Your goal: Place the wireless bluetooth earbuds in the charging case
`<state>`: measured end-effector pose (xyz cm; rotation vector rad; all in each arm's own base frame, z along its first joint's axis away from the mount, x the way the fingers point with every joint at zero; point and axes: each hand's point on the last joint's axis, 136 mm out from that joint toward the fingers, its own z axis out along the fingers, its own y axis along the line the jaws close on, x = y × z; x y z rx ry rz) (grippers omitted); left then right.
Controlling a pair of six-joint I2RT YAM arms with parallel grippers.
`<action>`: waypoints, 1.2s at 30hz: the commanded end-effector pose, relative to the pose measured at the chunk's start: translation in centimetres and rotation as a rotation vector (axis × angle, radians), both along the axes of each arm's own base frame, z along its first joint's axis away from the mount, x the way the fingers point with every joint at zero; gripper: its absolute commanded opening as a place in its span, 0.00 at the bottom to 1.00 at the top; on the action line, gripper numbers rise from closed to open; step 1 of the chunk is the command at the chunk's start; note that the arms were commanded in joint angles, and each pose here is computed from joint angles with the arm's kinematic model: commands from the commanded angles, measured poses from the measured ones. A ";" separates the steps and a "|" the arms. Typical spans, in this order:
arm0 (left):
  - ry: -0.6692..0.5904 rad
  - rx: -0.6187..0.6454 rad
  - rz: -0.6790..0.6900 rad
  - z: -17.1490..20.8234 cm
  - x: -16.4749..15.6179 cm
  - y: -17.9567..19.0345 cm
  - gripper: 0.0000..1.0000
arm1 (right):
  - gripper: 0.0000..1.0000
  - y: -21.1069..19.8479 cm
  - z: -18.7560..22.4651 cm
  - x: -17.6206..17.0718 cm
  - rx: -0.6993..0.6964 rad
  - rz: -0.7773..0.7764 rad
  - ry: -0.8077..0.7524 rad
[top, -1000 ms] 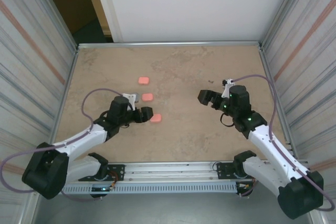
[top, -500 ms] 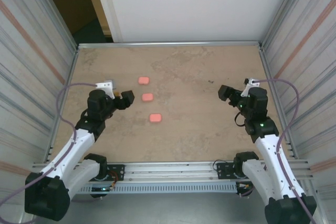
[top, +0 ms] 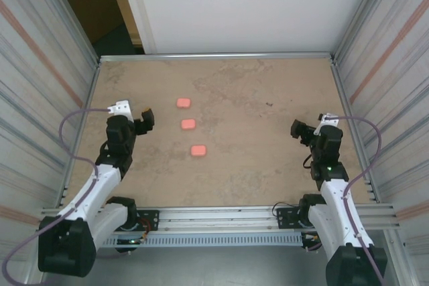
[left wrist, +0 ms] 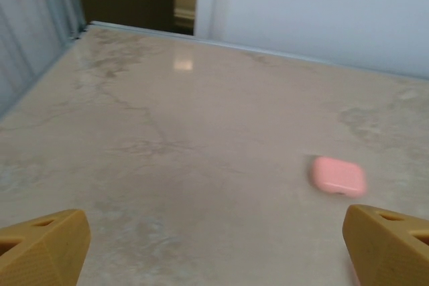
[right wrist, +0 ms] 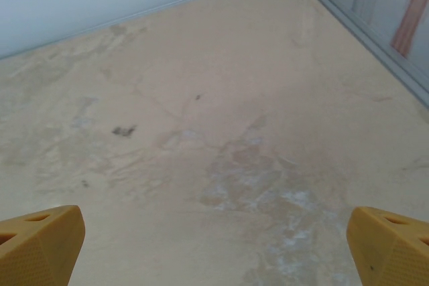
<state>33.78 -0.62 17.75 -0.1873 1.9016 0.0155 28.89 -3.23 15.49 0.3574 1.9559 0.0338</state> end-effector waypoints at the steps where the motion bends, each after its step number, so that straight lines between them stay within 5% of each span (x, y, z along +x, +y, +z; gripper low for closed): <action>1: -0.031 0.115 0.060 0.1 0.6 1.7 0.98 | 0.99 -1.5 1.5 0.8 -0.067 -0.039 -0.081; 7: -0.010 0.190 0.063 -1.1 1.1 2.5 0.99 | 0.99 -2.0 -0.5 1.6 -0.058 -0.036 -0.080; 36: -0.071 0.103 -0.181 -6.1 3.4 0.2 0.99 | 0.99 0.5 -4.5 6.9 -0.042 0.149 -0.185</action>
